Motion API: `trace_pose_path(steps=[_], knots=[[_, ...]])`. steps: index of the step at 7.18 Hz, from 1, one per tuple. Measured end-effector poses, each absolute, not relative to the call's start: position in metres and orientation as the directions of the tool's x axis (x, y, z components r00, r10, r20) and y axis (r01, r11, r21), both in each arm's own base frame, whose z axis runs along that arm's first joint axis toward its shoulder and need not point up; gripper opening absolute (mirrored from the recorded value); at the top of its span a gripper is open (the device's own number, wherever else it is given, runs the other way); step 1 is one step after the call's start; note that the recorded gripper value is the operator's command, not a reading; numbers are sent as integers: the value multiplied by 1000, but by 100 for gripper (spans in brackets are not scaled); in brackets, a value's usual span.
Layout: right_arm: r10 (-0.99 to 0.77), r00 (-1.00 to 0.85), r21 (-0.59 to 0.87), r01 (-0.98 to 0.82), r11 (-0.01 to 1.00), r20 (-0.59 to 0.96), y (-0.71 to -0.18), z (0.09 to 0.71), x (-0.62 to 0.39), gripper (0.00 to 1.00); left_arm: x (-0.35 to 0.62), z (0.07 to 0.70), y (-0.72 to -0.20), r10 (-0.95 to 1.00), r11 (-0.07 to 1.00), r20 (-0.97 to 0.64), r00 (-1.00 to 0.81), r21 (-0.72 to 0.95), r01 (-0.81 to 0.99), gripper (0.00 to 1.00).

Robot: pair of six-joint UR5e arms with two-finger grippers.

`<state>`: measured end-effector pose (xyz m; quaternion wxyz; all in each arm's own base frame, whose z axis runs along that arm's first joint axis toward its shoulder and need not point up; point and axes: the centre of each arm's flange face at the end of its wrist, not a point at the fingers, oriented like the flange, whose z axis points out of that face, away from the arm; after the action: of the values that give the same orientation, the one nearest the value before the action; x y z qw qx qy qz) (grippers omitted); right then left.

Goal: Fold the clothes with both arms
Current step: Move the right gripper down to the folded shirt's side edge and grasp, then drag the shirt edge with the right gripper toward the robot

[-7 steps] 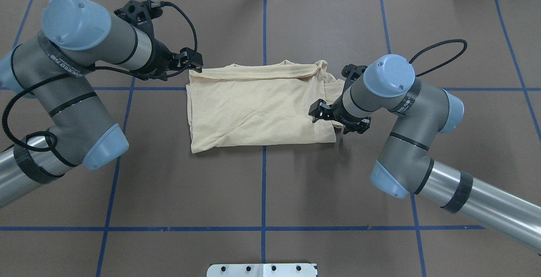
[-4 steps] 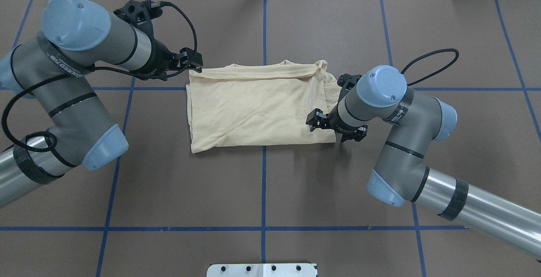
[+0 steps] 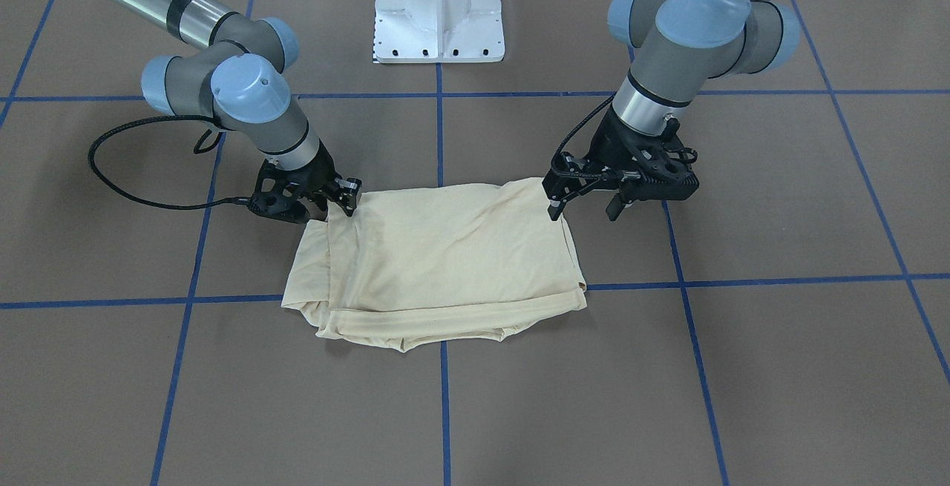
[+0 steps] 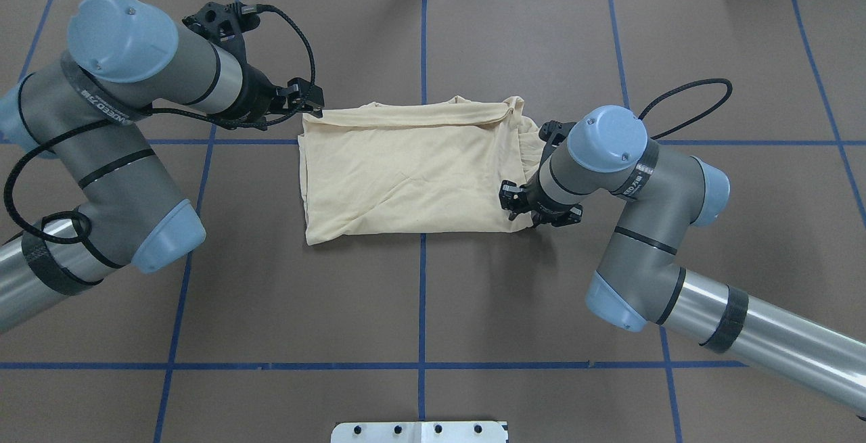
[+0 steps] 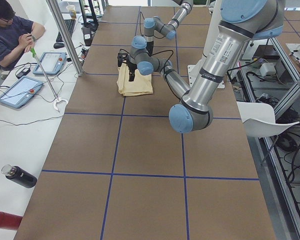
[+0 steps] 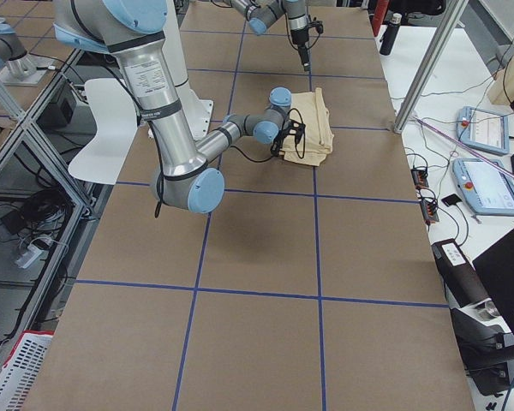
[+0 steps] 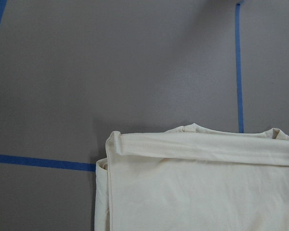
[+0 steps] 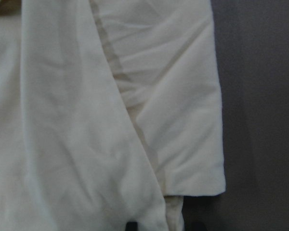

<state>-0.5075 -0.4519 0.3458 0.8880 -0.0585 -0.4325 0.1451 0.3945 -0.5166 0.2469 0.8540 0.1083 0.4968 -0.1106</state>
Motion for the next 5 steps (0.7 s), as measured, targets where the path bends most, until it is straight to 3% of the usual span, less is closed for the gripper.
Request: trace_pose_path(steps=[5], knots=[[314, 581, -278, -154, 948, 751, -432, 326, -509, 0, 394, 247, -516, -80, 952, -872, 483, 76, 296, 99]])
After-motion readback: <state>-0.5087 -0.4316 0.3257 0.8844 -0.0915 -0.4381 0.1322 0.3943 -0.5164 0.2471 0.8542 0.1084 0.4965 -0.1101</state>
